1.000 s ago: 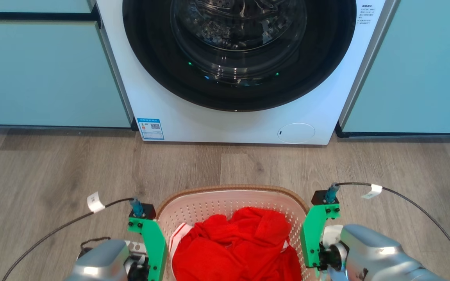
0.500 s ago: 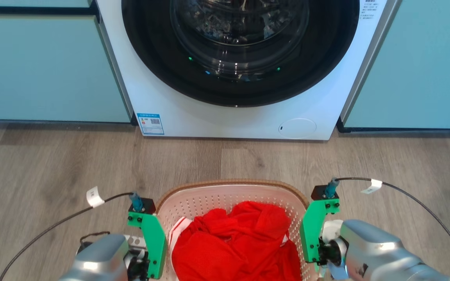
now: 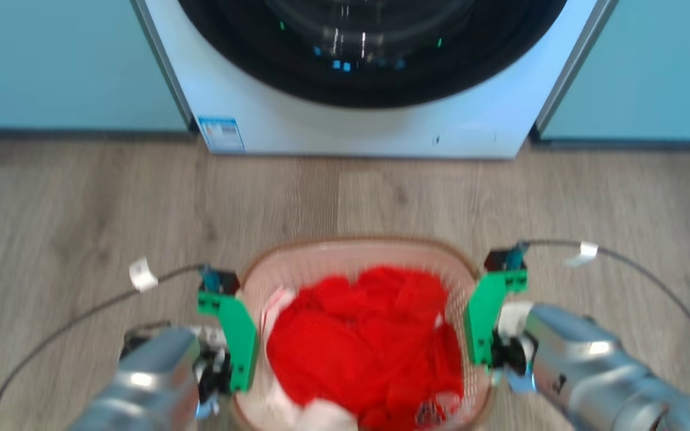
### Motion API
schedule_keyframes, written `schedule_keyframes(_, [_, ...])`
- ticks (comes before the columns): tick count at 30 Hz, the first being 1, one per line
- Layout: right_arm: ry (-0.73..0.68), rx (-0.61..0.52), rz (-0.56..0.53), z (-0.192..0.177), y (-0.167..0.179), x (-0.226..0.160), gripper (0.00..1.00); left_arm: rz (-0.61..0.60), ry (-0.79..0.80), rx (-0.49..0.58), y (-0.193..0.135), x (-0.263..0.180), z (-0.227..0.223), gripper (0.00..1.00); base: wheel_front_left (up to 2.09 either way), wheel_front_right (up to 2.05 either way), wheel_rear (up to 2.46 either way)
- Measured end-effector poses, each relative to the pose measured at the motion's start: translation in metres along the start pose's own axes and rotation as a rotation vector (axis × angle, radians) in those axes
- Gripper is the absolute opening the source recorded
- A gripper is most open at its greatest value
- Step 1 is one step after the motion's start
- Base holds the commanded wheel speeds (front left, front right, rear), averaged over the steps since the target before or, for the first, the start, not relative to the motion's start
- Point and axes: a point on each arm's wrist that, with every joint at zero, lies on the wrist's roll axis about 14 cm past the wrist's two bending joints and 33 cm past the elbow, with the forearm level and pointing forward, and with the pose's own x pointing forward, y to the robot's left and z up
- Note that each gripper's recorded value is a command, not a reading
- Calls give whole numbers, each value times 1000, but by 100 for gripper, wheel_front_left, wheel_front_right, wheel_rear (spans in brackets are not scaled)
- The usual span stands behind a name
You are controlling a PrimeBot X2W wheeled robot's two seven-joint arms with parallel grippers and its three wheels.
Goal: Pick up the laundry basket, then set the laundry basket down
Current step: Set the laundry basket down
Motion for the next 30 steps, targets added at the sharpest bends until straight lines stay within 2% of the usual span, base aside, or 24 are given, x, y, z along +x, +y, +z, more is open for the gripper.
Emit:
schedule_keyframes(8, [-10, 37, -9, 16, -22, 32, 0, -4, -8, 13, 10, 30, 23, 0, 0, 0, 0])
schedule_keyframes(17, [-29, 126, -18, 23, -53, 85, 0, -19, -16, -36, 25, 82, 40, 0, 0, 0, 0])
schedule_keyframes(30, [6, 221, -35, -8, -83, 146, 0, -29, 23, -50, 35, 143, 22, 0, 0, 0, 0])
